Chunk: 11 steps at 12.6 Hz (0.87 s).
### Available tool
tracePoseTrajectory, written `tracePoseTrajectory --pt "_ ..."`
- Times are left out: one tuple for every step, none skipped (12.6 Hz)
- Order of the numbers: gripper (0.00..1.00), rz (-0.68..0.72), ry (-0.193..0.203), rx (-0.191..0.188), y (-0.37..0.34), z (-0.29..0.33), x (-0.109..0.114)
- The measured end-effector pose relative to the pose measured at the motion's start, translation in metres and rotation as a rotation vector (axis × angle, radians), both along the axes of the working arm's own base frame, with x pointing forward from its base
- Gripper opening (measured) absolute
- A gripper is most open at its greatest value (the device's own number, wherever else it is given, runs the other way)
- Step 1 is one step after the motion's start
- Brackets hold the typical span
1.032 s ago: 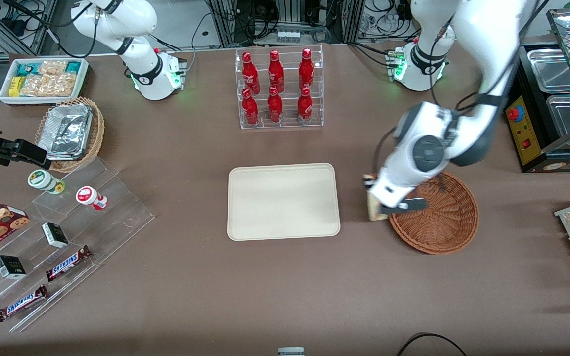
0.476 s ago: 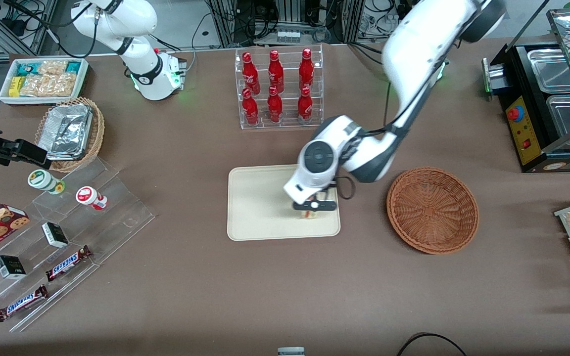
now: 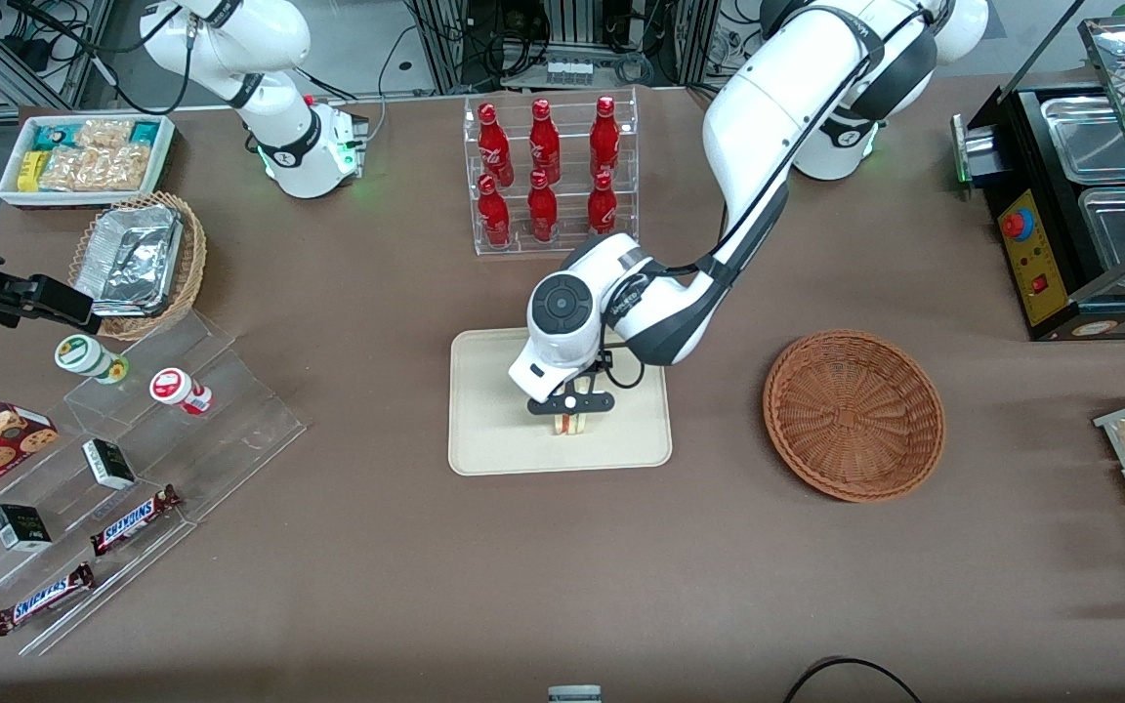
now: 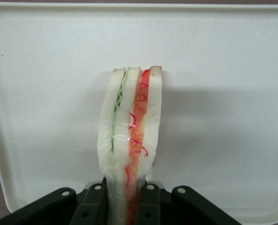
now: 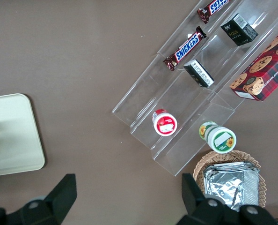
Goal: Place sandwich from basket to tray
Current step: 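Lower the sandwich onto the tray and open the left gripper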
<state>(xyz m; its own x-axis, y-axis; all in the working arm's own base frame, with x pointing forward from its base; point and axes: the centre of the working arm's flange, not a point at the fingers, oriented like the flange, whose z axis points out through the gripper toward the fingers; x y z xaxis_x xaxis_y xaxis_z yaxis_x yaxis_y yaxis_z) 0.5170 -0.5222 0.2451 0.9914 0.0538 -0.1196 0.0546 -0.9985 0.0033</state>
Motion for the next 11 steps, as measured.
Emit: tracePoseTrajectory --pt "0.19 0.008 0.000 0.000 0.000 0.000 0.001" --pt "0.19 0.014 -0.002 0.004 0.000 -0.002 0.002" --pt "0.19 0.025 -0.007 0.011 0.000 -0.005 0.003" --pt "0.19 0.043 -0.012 0.020 0.001 -0.008 0.004" --pt "0.19 0.062 -0.010 0.024 0.000 -0.011 0.005" --pt "0.19 0.078 -0.009 0.026 0.000 -0.013 0.005" --pt "0.19 0.084 -0.009 0.027 -0.001 -0.014 0.006" --pt "0.18 0.087 -0.009 0.026 -0.001 -0.015 0.006" --pt "0.19 0.088 -0.008 0.026 -0.001 -0.015 0.006" --pt "0.24 0.089 -0.008 0.026 -0.001 -0.016 0.006" --pt "0.35 0.089 -0.009 0.026 -0.002 -0.015 0.007"
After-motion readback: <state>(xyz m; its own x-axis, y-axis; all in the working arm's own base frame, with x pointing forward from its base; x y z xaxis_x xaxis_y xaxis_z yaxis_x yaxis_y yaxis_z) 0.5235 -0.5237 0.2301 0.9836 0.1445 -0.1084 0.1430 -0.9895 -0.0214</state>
